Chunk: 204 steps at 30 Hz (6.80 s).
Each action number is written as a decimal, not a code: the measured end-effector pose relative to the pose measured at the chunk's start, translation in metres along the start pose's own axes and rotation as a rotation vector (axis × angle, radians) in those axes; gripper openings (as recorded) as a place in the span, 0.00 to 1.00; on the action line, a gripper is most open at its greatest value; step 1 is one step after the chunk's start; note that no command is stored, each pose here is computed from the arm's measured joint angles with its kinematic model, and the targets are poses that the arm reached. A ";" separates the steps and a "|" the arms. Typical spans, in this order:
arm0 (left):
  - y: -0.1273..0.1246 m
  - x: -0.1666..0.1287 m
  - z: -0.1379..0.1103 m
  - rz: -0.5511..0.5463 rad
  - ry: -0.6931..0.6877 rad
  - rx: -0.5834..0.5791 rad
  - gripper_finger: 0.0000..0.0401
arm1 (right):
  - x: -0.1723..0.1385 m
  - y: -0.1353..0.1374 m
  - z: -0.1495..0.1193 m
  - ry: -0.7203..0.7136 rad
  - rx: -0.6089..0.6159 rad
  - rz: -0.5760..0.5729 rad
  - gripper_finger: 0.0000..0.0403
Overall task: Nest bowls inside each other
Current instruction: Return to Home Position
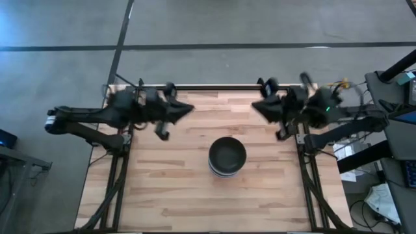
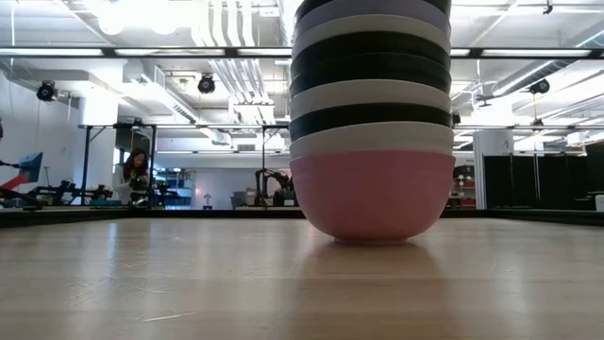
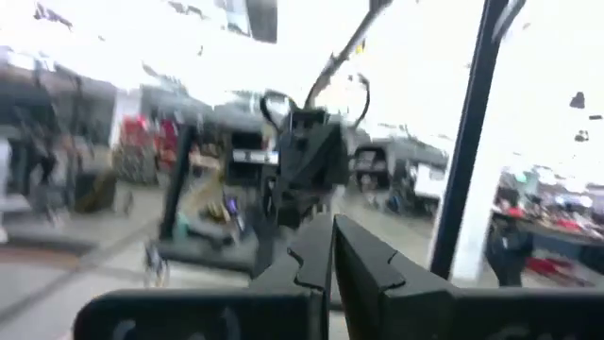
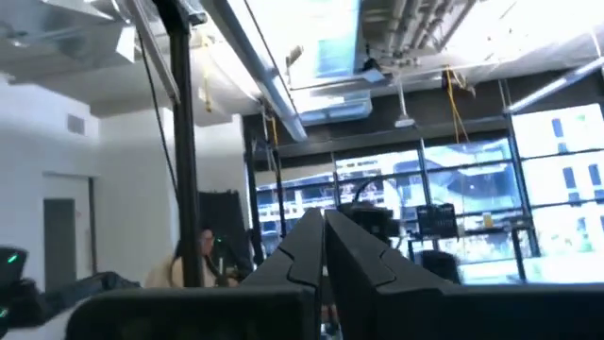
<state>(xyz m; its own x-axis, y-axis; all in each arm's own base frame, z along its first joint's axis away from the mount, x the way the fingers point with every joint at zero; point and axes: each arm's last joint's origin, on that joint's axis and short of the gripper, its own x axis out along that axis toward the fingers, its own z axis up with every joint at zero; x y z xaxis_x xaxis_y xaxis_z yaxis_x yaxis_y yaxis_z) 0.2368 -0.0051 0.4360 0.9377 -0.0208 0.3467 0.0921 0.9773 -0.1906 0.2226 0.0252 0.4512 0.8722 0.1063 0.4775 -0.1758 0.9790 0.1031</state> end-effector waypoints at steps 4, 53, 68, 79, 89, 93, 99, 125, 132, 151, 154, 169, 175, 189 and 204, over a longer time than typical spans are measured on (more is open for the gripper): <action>0.005 -0.027 0.029 0.024 -0.071 0.080 0.00 | -0.013 -0.021 0.038 0.027 -0.072 -0.048 0.02; 0.031 -0.223 -0.078 0.314 -0.105 -0.216 0.00 | -0.233 -0.019 -0.065 -0.338 0.305 -0.283 0.02; 0.039 -0.219 -0.108 0.346 0.017 -0.272 0.00 | -0.230 -0.025 -0.094 -0.185 0.394 -0.327 0.02; 0.052 -0.218 -0.170 0.203 -0.026 -0.451 0.00 | -0.238 -0.027 -0.133 -0.186 0.518 -0.198 0.02; 0.054 -0.219 -0.187 0.200 0.163 -0.464 0.00 | -0.237 -0.028 -0.152 0.038 0.504 -0.198 0.02; 0.051 -0.222 -0.197 0.085 0.326 -0.506 0.00 | -0.239 -0.029 -0.163 0.140 0.534 -0.248 0.02; 0.044 -0.223 -0.198 -0.126 0.432 -0.578 0.00 | -0.245 -0.032 -0.181 0.317 0.530 -0.328 0.02; 0.045 -0.222 -0.197 -0.222 0.334 0.202 0.00 | -0.246 -0.034 -0.191 0.465 0.416 -0.359 0.02; 0.045 -0.222 -0.197 -0.222 0.332 0.203 0.00 | -0.246 -0.034 -0.191 0.465 0.416 -0.359 0.02; 0.045 -0.222 -0.197 -0.222 0.332 0.203 0.00 | -0.246 -0.034 -0.191 0.465 0.416 -0.359 0.02; 0.045 -0.222 -0.197 -0.222 0.332 0.203 0.00 | -0.246 -0.034 -0.191 0.465 0.416 -0.359 0.02; 0.045 -0.222 -0.197 -0.222 0.332 0.203 0.00 | -0.246 -0.034 -0.191 0.464 0.416 -0.359 0.02; 0.045 -0.222 -0.197 -0.222 0.332 0.203 0.00 | -0.246 -0.034 -0.191 0.464 0.416 -0.359 0.02; 0.045 -0.222 -0.197 -0.222 0.331 0.203 0.00 | -0.246 -0.034 -0.191 0.464 0.416 -0.359 0.02; 0.045 -0.222 -0.197 -0.222 0.332 0.203 0.00 | -0.246 -0.034 -0.191 0.464 0.417 -0.359 0.02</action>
<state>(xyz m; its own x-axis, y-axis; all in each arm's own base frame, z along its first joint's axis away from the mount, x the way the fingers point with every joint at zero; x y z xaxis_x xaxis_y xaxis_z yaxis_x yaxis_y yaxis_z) 0.0991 0.0024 0.1696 0.9623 -0.2691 0.0392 0.2671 0.9623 0.0509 0.1012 -0.0005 0.1633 0.9967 -0.0561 -0.0591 0.0795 0.8295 0.5528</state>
